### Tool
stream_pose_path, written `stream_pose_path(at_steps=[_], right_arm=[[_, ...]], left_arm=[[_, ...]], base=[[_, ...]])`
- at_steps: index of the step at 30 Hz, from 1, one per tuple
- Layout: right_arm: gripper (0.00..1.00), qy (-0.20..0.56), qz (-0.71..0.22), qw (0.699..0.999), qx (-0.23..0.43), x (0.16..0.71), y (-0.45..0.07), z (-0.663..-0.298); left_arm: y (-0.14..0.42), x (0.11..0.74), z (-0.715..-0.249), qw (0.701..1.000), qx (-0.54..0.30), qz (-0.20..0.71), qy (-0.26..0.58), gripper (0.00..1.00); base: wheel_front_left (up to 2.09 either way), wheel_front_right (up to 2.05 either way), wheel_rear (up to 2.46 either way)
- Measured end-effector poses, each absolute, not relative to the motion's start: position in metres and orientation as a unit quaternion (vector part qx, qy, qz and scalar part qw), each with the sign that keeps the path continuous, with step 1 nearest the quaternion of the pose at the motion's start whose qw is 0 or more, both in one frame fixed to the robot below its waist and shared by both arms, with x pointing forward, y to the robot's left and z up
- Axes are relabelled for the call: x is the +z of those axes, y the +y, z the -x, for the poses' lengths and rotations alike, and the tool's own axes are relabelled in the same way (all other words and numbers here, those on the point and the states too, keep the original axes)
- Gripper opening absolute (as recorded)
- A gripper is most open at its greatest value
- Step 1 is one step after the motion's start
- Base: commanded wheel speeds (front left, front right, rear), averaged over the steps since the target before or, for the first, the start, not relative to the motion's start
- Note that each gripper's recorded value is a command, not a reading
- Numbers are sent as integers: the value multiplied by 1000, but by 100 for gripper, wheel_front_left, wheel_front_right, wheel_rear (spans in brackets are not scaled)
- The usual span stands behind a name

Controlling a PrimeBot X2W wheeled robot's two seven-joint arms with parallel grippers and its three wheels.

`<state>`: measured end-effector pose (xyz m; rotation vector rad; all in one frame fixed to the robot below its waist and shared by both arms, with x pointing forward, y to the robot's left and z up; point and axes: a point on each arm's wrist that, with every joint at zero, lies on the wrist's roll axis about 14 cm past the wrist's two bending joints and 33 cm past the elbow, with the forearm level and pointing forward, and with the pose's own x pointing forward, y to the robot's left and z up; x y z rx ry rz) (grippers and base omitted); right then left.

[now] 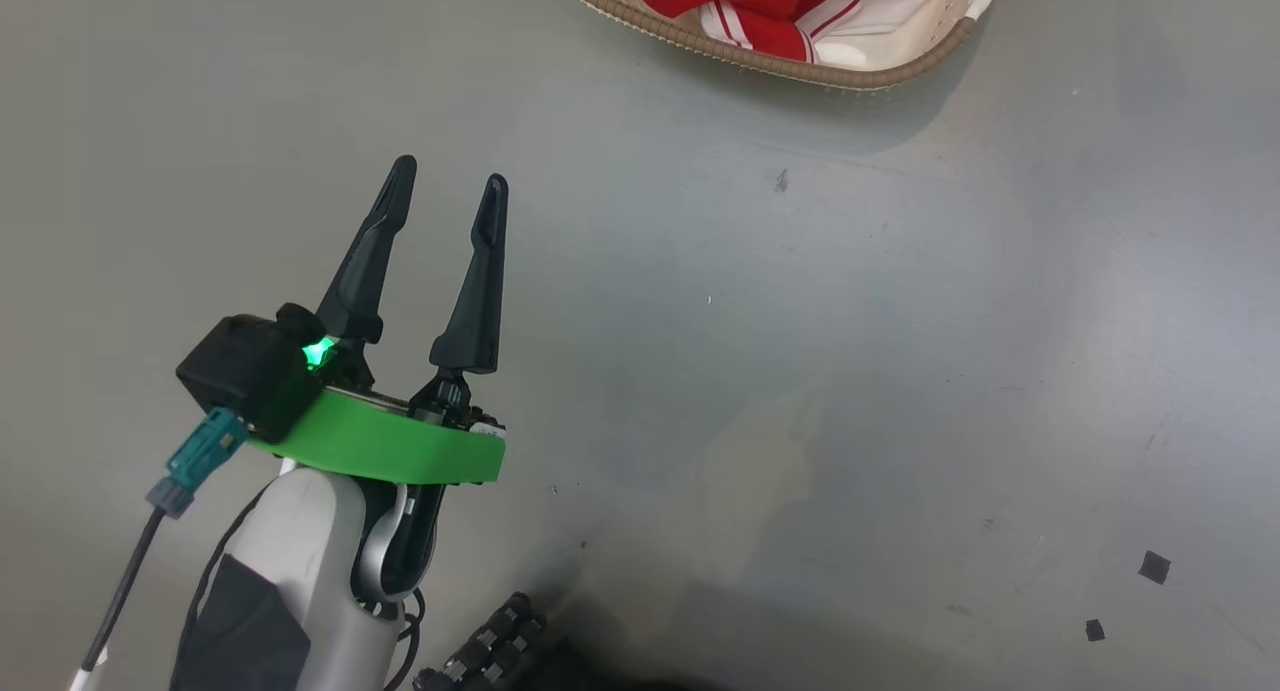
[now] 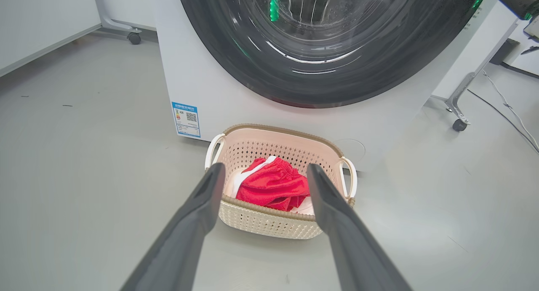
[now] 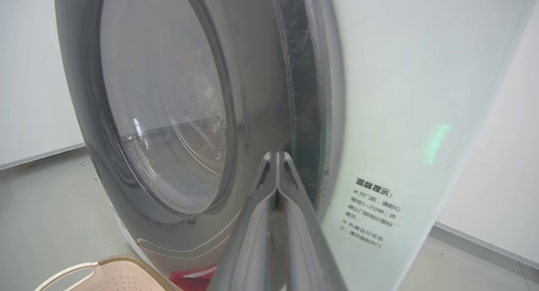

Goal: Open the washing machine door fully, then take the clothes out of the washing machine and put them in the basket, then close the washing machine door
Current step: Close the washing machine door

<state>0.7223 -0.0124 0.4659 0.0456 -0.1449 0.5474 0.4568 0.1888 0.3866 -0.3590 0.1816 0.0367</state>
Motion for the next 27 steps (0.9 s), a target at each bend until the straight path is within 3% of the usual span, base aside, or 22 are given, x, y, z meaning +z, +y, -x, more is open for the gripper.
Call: stream_pose_path(at_steps=[18, 27], right_arm=[[0, -66, 8, 968, 243, 452, -14, -732], [0, -32, 26, 963, 268, 430, -8, -696]], left_arm=[[194, 389, -460, 981, 27, 174, 88, 100], [199, 407, -460, 983, 31, 171, 66, 100]], base=[[0, 0, 0], [0, 0, 0]])
